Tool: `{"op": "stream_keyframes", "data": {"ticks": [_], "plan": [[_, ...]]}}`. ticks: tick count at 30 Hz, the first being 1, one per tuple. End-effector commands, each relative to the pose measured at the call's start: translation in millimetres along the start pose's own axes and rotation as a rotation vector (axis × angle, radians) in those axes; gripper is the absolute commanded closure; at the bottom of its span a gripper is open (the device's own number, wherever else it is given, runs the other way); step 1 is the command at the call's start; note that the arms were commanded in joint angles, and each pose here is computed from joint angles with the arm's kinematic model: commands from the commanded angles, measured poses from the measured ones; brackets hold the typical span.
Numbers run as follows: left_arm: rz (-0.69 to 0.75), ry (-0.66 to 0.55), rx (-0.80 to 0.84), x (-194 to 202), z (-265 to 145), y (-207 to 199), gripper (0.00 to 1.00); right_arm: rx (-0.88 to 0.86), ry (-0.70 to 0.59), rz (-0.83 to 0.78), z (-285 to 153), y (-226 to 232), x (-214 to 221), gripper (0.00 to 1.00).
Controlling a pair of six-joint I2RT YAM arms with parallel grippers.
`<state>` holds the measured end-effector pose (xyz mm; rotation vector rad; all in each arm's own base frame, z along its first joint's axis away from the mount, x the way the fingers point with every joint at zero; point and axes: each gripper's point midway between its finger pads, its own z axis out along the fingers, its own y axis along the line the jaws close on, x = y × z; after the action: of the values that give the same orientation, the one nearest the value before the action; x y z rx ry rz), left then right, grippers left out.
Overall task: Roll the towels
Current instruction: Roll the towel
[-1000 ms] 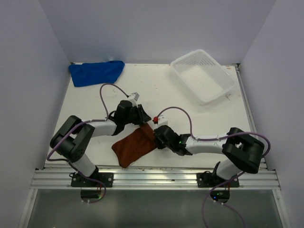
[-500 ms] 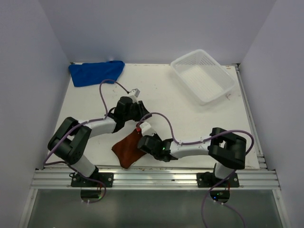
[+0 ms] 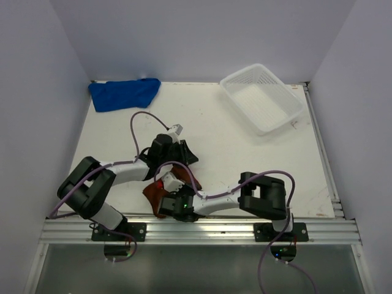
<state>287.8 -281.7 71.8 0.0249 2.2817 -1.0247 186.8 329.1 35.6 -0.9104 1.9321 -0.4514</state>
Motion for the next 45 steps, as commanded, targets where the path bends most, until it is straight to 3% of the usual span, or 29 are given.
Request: {"op": "stream_keyframes", "data": {"ticks": [1,8,15,18,19,21,32,39,45], "plan": [[0.006,-0.013,0.066,6,-5,-17,0.68,0.109,-0.010,-0.073,-6,-14,-3,1.00],[-0.011,0.028,0.047,37,-12,-4,0.68,0.150,-0.009,-0.124,-10,-12,-3,1.00],[-0.050,0.057,0.014,62,-14,19,0.69,0.153,-0.018,-0.134,-15,-9,-4,0.79],[-0.055,0.057,-0.006,66,-13,25,0.69,0.146,-0.019,-0.112,-17,-11,-4,0.67],[-0.057,0.057,-0.012,67,-13,28,0.69,0.139,-0.025,-0.092,-19,-13,-7,0.58],[-0.059,0.056,-0.019,68,-13,31,0.69,0.121,-0.025,-0.062,-21,-13,-8,0.52],[-0.058,0.053,-0.025,70,-14,33,0.70,-0.165,-0.130,0.322,-59,-28,-21,0.33],[-0.054,0.049,-0.027,68,-13,32,0.70,-0.427,-0.179,0.593,-76,-23,-32,0.30],[-0.048,0.054,-0.034,71,-15,35,0.71,-0.597,-0.133,0.834,-57,-36,-39,0.30]]}}
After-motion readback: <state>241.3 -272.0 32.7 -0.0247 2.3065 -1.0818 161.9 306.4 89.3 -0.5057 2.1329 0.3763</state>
